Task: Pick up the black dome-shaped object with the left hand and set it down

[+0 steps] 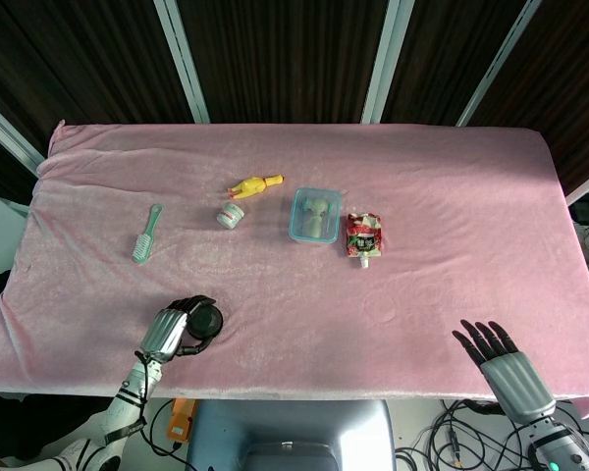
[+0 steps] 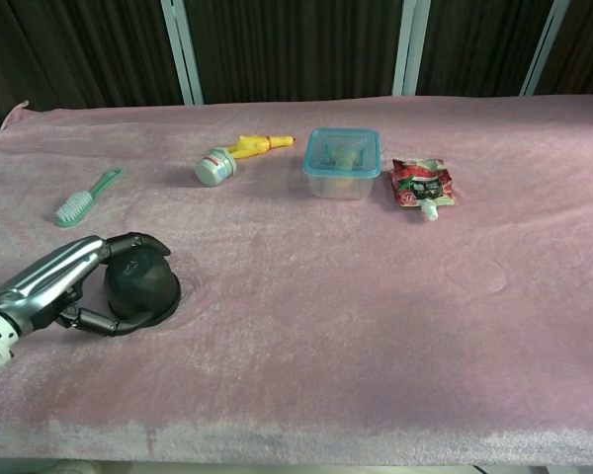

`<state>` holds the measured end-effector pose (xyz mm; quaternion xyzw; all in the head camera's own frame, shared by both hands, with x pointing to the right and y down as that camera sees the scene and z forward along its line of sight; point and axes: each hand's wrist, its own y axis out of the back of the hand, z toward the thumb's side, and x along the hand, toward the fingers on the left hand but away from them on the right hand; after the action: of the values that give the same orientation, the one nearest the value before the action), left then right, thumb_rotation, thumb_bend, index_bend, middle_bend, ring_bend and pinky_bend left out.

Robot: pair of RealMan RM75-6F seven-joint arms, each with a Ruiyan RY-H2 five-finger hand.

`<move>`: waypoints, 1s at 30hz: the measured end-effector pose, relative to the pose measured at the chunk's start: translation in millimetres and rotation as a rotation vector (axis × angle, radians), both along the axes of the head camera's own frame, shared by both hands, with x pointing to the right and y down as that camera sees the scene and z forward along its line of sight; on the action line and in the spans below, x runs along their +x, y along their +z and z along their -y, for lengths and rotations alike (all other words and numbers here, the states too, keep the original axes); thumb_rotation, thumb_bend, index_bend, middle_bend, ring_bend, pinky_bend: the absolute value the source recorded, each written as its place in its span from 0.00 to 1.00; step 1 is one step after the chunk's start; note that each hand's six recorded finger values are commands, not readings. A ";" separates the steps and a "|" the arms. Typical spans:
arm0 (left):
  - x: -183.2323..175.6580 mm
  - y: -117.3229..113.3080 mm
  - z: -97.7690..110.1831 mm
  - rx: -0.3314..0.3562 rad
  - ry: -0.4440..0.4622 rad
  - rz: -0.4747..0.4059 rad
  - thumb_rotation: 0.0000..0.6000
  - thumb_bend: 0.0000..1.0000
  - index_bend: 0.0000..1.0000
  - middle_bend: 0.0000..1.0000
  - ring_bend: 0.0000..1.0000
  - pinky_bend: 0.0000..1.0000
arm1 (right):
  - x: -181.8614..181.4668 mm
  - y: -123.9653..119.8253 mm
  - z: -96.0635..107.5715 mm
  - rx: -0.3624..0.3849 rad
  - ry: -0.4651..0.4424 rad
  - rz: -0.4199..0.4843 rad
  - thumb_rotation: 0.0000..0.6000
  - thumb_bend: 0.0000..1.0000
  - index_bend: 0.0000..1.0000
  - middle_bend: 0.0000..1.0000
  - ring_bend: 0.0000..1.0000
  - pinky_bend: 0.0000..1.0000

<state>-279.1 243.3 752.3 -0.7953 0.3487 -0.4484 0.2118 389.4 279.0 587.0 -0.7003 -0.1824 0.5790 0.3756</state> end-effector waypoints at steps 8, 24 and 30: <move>-4.1 -0.3 -1.0 -0.024 0.045 0.031 1.00 0.34 0.12 0.00 0.00 0.20 | 0.0 0.7 0.0 -0.002 -0.001 -0.002 1.00 0.00 0.00 0.00 0.00 0.08; -10.2 -15.4 11.6 0.053 0.119 0.102 1.00 0.33 0.07 0.00 0.00 0.15 | -0.1 0.2 0.3 -0.003 -0.002 -0.001 1.00 0.00 0.00 0.00 0.00 0.08; -11.0 -20.1 14.3 0.069 0.124 0.107 1.00 0.33 0.07 0.00 0.00 0.15 | -0.1 0.0 0.0 -0.003 -0.002 0.000 1.00 0.00 0.00 0.00 0.00 0.08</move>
<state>-290.1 229.0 732.2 -0.7824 0.3021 -0.4641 0.2850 389.3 279.0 587.1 -0.7010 -0.1809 0.5790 0.3751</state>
